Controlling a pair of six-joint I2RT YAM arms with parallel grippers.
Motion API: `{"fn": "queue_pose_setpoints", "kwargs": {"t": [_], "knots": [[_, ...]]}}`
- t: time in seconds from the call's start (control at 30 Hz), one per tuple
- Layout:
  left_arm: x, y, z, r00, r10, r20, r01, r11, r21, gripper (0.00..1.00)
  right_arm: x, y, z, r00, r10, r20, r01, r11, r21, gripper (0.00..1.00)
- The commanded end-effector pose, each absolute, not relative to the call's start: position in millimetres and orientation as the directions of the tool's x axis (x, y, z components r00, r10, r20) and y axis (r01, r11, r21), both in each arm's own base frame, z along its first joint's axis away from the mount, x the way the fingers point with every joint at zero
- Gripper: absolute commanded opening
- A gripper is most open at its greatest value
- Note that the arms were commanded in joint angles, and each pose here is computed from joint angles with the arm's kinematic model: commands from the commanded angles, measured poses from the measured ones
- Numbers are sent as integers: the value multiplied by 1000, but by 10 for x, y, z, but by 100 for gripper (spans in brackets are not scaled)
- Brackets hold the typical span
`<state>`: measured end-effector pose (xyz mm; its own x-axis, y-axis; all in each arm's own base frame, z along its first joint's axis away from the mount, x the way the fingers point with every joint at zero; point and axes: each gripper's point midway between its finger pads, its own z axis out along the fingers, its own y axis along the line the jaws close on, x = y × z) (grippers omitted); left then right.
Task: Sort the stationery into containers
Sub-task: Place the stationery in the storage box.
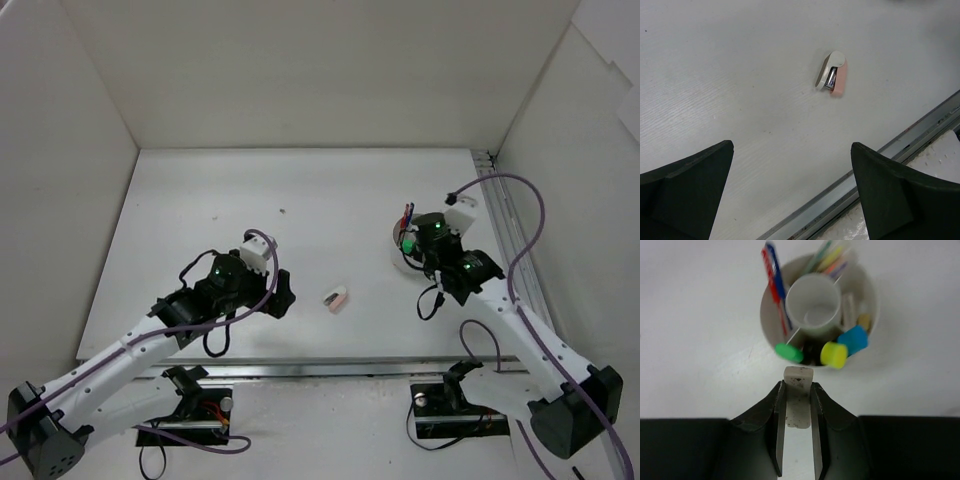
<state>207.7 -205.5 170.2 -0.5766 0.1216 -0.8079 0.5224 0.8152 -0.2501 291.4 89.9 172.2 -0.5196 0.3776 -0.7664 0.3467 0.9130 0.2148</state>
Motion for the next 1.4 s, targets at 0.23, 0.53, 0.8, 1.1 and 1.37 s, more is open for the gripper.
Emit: {"fn": "queue_pose_setpoints", "kwargs": {"t": [0.23, 0.53, 0.8, 1.1, 1.37], "knots": [[2483, -2281, 2112, -503, 127, -855, 569, 793, -217, 100, 3285, -161, 2374, -274, 322, -906, 558, 820, 123, 0], [2712, -2400, 2058, -564, 132, -815, 579, 767, -277, 100, 3654, -223, 2048, -359, 302, -883, 562, 826, 54, 0], [2793, -2409, 2016, -589, 130, -798, 565, 772, -292, 100, 3811, -176, 1711, -422, 312, -851, 544, 838, 38, 0], [2798, -2382, 2008, -597, 131, -792, 552, 783, -287, 100, 3797, -162, 1393, -468, 339, -816, 563, 826, 21, 6], [2812, -2434, 1950, -616, 136, -776, 552, 777, -303, 100, 3797, -90, 1385, -465, 369, -805, 550, 832, 64, 33]]}}
